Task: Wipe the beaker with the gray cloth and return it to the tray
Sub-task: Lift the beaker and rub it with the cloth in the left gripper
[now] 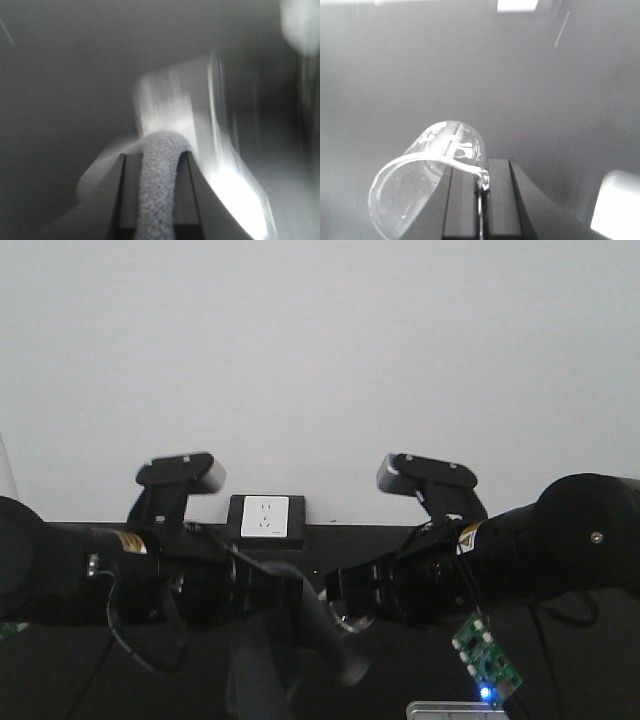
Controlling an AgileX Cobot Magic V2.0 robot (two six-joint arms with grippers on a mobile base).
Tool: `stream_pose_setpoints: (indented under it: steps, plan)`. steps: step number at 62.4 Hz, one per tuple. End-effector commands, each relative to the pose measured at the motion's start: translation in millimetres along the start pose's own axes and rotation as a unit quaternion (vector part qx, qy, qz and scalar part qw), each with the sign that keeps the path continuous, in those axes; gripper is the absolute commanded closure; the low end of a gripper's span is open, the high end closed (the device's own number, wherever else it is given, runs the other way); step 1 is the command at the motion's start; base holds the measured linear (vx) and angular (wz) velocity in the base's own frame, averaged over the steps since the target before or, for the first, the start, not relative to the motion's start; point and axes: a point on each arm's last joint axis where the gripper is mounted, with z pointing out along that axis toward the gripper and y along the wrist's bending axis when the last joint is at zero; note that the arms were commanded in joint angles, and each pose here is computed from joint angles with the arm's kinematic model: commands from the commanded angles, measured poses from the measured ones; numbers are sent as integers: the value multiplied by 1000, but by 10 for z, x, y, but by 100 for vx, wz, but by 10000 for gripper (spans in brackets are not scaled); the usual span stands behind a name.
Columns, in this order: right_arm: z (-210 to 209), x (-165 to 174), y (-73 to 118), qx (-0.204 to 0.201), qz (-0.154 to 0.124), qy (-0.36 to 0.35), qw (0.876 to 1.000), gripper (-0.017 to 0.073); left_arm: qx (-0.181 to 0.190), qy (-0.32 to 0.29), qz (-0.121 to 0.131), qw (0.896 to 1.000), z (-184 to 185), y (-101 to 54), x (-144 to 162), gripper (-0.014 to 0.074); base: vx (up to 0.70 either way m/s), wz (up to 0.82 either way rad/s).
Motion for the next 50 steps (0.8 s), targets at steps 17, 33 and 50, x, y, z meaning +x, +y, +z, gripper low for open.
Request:
stream_pose_setpoints:
  steps: [17, 33, 50]
  plan:
    - [-215, -201, 139, -20, 2, -98, 995, 570, 19, -65, -14, 998, -234, -115, -207, 594, 0, 0]
    - [-236, -269, 6, -10, 25, -118, 993, 570, 51, 113, 26, 992, -253, -171, 119, 594, 0, 0]
    - [-141, -59, -1, -9, -5, 3, 1000, 570, -15, -207, 17, 978, -271, -55, -454, 594, 0, 0]
